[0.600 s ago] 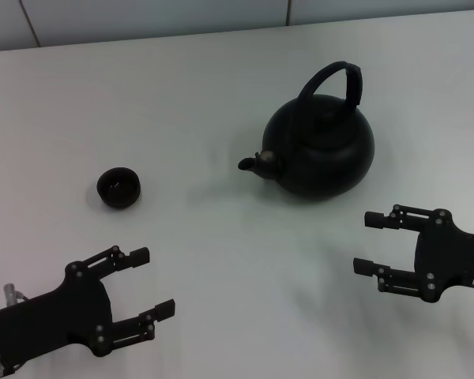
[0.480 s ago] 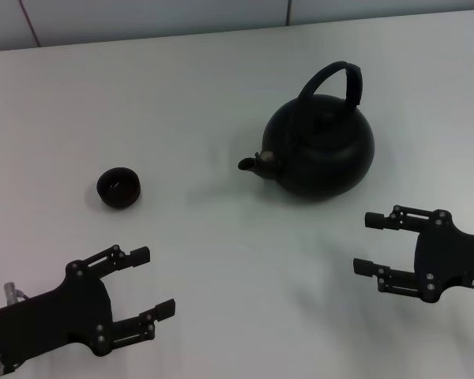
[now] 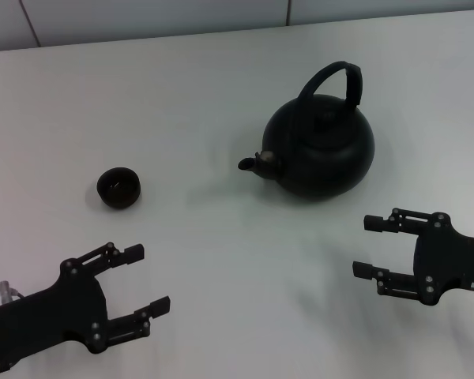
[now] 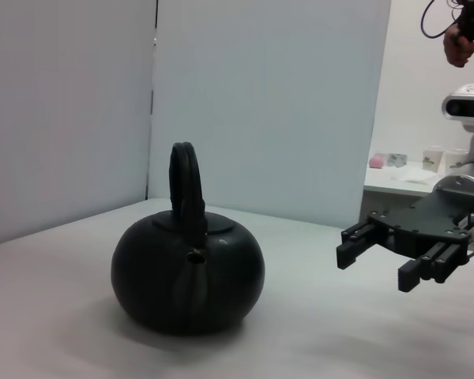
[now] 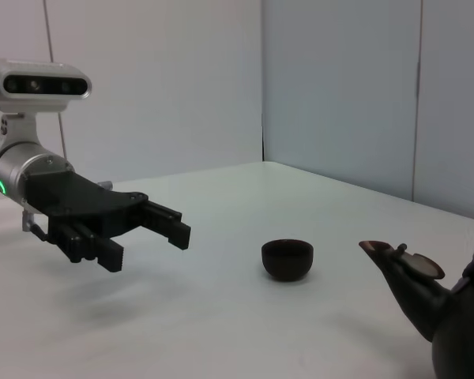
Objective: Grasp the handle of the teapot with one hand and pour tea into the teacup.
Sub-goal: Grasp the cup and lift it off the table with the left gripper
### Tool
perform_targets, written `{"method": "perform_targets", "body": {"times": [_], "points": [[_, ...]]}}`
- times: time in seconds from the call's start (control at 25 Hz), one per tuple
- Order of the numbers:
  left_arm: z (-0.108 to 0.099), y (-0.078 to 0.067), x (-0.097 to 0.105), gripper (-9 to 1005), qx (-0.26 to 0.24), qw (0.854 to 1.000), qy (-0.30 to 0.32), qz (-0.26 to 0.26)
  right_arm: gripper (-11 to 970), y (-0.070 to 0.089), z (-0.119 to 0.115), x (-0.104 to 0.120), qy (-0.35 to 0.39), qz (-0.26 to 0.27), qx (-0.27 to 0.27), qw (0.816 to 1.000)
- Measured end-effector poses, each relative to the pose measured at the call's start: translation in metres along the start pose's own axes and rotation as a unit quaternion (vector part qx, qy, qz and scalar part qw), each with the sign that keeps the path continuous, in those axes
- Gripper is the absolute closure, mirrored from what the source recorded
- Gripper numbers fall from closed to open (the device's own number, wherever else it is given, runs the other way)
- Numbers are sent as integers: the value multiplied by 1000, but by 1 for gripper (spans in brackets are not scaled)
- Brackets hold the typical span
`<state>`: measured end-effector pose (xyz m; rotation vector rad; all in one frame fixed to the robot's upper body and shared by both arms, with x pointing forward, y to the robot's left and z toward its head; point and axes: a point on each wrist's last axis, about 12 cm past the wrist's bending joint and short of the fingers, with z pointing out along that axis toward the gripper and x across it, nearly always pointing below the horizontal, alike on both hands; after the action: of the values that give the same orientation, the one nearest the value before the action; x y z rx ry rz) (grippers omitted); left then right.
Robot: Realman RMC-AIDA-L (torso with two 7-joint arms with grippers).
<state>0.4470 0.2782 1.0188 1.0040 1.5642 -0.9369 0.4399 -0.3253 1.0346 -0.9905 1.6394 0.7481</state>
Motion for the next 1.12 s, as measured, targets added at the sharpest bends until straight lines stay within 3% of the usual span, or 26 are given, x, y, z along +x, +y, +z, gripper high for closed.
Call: {"method": "perform_targets", "body": {"times": [0.64, 0.76, 0.8, 0.84, 1.0, 1.12], "points": [[0, 4, -3, 206, -7, 1000, -3, 7, 285, -1, 0, 0, 1, 0, 2, 1000], [-3, 11, -3, 209, -59, 998, -16, 14, 285, -1, 0, 0, 1, -1, 2, 1000], [-7, 19, -1, 209, -117, 992, -26, 23, 285, -2, 1, -1, 0, -2, 2, 1000], [-7, 19, -1, 210, -117, 992, -26, 23, 285, -2, 1, -1, 0, -2, 2, 1000], [-11, 30, 4, 213, -229, 972, -47, 36, 285, -4, 2, -3, -5, -5, 6, 1000], [-11, 31, 5, 215, -239, 969, -49, 35, 284, -5, 3, -4, -6, -6, 5, 1000]]}}
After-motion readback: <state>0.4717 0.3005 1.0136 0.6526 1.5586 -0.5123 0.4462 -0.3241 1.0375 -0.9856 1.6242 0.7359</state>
